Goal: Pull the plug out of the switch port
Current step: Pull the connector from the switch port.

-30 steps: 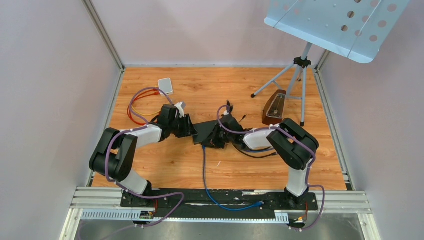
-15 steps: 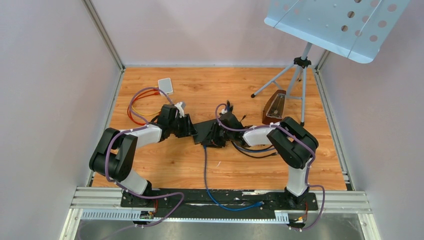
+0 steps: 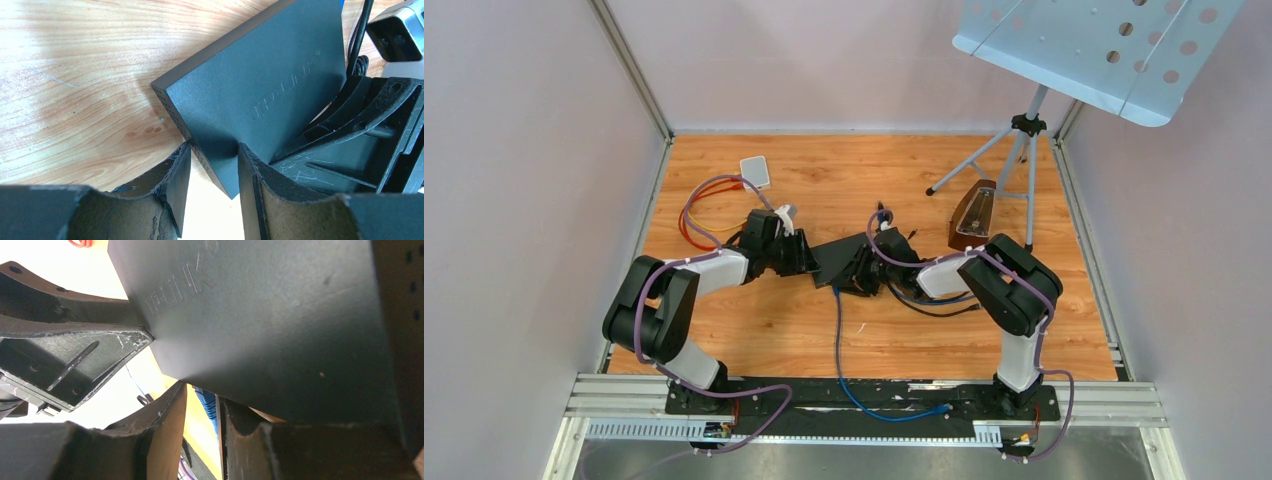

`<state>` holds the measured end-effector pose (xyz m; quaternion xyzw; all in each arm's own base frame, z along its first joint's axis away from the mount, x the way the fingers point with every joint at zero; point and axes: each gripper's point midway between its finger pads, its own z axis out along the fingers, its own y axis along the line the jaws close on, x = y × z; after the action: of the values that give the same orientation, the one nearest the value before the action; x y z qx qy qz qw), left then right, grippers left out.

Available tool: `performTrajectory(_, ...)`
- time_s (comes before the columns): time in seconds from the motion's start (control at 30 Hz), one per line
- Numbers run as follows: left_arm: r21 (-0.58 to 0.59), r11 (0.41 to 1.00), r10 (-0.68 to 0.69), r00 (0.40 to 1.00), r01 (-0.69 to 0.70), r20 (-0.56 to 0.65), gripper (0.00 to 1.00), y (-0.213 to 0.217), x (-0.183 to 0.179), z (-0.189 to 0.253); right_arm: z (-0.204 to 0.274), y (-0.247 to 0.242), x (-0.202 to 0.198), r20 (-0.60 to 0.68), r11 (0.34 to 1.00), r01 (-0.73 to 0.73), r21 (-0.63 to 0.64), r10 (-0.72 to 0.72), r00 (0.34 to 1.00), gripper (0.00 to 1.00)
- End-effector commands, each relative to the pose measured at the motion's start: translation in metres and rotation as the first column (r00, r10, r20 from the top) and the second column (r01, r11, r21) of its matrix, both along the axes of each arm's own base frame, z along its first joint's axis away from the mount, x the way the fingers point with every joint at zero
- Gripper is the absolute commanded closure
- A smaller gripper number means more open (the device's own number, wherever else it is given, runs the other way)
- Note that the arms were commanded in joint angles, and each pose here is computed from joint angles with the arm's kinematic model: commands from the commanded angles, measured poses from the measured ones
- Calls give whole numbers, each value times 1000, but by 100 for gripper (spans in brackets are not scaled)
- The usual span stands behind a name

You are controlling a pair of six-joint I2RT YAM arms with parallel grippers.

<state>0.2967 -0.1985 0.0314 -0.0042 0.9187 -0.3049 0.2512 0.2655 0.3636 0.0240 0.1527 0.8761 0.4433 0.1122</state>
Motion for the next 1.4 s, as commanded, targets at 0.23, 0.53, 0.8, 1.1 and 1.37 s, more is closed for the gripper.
performTrajectory(0.23,-1,999,-36,998,36,-43,54,-3,-15,-8,-49,-32,-2,-129,978,166,-128,-182,975,72)
performTrajectory(0.53,-2,999,-36,998,36,-42,55,-3,-15,-7,-55,-34,-1,-153,970,154,-188,-183,971,85)
performTrajectory(0.8,-2,999,-33,999,33,-40,55,-3,-15,-6,-52,-21,-5,-96,981,-23,-192,5,995,100)
performTrajectory(1.1,0,1000,-25,999,25,-41,54,-2,-14,-6,-40,-10,-33,-30,951,-274,-139,273,962,100)
performTrajectory(1.37,2,1000,-24,999,24,-41,54,-2,-14,-6,-36,-10,-46,-28,925,-362,-113,361,932,100)
